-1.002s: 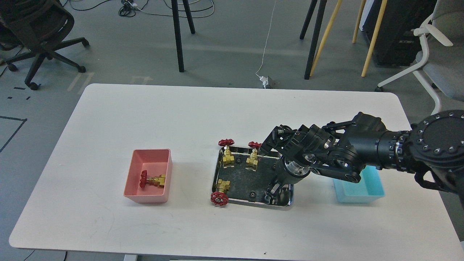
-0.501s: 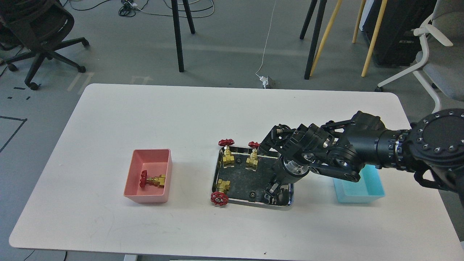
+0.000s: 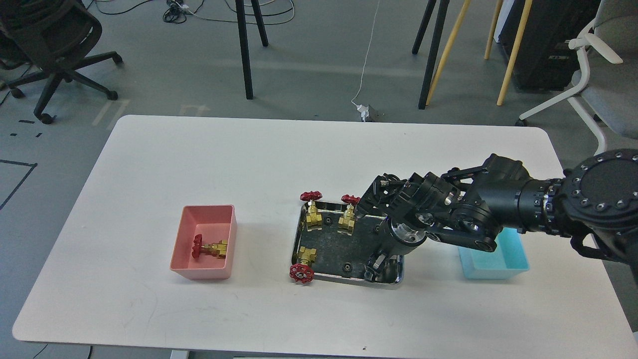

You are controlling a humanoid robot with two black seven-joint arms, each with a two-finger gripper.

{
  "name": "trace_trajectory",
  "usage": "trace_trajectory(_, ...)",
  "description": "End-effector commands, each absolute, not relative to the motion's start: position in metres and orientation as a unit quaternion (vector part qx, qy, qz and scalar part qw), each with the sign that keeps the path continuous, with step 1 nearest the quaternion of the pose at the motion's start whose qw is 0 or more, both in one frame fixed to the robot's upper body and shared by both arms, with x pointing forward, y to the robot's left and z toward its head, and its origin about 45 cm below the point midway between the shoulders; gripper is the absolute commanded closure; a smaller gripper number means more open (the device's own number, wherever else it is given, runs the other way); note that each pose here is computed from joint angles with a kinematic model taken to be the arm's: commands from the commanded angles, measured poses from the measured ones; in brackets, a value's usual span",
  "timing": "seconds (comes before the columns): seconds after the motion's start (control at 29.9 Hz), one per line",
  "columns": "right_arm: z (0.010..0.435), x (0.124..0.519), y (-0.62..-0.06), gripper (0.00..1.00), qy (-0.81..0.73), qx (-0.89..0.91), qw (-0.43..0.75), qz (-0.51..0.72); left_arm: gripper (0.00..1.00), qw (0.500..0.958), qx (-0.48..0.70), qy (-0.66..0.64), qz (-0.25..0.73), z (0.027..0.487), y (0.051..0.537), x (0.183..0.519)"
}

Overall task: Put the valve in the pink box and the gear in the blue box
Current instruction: 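Lower the right gripper onto a dark gear and grasp it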

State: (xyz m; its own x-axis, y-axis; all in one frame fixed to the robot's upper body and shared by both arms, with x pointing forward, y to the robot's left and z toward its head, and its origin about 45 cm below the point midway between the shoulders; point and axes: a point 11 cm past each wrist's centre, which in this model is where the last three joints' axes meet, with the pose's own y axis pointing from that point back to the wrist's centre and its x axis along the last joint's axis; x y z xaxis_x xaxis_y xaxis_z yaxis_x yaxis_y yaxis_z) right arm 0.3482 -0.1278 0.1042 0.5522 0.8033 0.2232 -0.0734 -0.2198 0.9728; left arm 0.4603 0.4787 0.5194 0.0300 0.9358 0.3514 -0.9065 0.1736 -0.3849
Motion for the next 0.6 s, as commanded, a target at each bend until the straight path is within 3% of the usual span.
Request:
trace_trajectory(0.0,0.1051,0.3472,-0.1265,0.58,0.272,0.678,0.561,0.39,0.02,0.717,-0.027,-0.269,0.642,0.5194,0.4787,0.4603)
trace_trajectory(0.57,0.1057,0.3411,-0.1298,0.56,0.29,0.67,0.56,0.391,0.02,0.711,-0.026,-0.27,0.649,0.5194,0.4854,0.4587)
